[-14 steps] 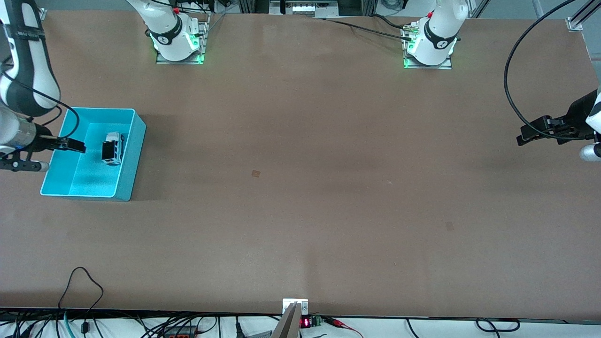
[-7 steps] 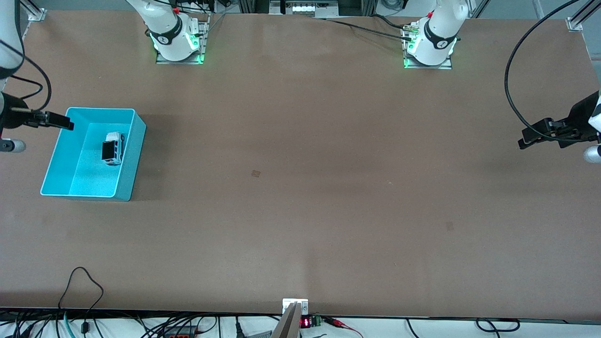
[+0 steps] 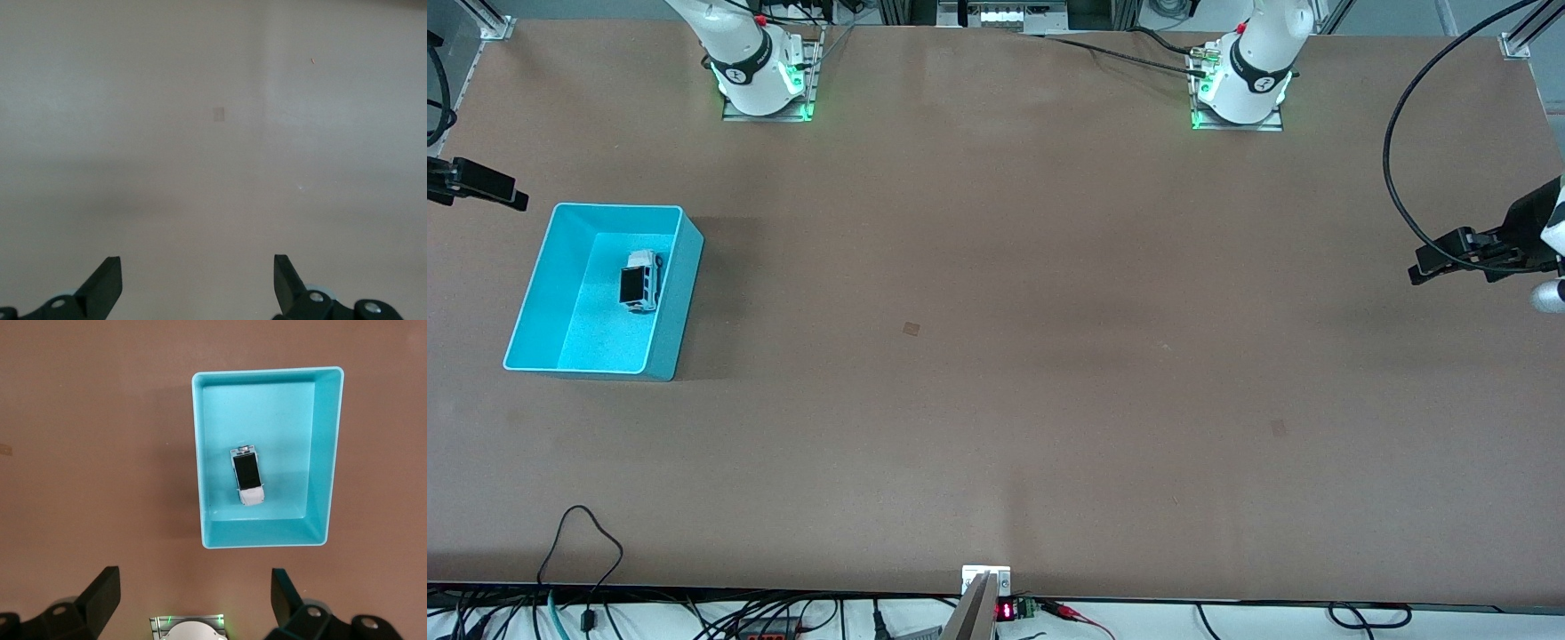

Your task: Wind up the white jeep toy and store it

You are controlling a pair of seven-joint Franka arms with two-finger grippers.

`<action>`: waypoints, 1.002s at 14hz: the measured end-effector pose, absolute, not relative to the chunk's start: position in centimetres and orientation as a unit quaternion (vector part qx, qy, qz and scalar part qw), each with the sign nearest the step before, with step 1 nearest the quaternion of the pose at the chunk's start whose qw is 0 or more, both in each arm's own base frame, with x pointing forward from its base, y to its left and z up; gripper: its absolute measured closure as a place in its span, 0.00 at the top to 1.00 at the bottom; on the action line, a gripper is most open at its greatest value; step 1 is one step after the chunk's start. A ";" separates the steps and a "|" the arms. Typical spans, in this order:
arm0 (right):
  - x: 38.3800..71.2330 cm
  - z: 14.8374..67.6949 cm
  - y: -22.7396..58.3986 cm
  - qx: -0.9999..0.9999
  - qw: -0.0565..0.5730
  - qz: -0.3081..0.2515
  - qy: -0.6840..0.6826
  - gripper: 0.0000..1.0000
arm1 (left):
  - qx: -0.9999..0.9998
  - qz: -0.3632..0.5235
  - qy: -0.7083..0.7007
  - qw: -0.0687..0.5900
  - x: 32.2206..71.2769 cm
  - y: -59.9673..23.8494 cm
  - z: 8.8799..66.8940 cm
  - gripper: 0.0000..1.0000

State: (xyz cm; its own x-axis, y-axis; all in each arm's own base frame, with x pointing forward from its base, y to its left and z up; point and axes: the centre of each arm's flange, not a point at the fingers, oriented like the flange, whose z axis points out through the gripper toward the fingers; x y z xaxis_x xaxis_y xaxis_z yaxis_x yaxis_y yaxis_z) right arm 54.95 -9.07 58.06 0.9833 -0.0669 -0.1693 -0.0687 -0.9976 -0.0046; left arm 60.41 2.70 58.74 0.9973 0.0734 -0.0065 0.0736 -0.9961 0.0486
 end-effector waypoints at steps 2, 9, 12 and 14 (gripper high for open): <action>55.6 56.8 -7.9 -0.995 0.011 0.095 0.024 1.00 | 0.999 -0.002 0.037 0.024 60.4 2.7 58.7 1.00; 56.5 55.8 -4.3 -0.995 0.009 0.103 -0.006 1.00 | 0.999 -0.002 0.031 0.024 60.5 1.9 58.7 1.00; 56.6 55.8 -3.8 -0.995 0.007 0.102 -0.011 1.00 | 0.999 -0.001 0.033 0.021 60.5 2.0 58.8 1.00; 56.6 55.8 -3.9 -0.995 0.006 0.102 -0.004 1.00 | 0.999 0.000 0.033 0.020 60.5 2.1 58.8 1.00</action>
